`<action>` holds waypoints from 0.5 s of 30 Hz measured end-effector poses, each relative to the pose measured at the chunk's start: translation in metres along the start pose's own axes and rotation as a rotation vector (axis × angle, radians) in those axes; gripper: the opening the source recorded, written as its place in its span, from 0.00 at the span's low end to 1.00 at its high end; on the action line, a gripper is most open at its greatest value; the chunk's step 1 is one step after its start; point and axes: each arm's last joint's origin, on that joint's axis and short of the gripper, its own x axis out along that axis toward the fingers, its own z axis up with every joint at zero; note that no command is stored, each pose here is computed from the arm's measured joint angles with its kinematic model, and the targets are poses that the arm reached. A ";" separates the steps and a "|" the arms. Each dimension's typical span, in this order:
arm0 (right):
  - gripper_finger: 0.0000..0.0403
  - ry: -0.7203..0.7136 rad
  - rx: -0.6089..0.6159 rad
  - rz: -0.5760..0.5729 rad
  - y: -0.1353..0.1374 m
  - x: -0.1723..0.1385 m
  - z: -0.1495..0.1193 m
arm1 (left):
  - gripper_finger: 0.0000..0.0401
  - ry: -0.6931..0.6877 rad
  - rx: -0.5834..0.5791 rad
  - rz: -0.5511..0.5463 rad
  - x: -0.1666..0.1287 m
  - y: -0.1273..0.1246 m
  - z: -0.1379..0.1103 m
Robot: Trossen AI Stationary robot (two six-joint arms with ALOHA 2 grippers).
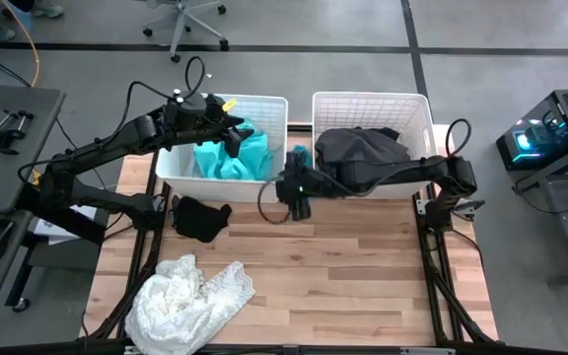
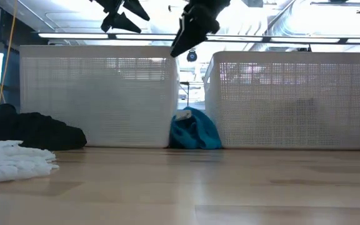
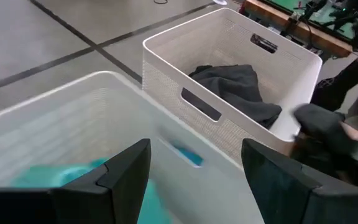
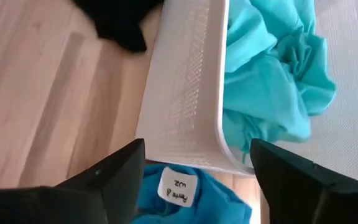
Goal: Sort clothes
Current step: Put the blue underwear into the left white bin
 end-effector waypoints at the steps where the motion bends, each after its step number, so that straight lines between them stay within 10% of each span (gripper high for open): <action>1: 0.69 0.006 0.000 -0.009 0.003 -0.004 0.001 | 0.60 0.000 -0.006 0.000 0.000 0.000 0.000; 15: 0.68 0.071 -0.018 -0.030 0.000 -0.004 -0.006 | 0.60 0.020 -0.038 0.062 -0.002 0.003 -0.003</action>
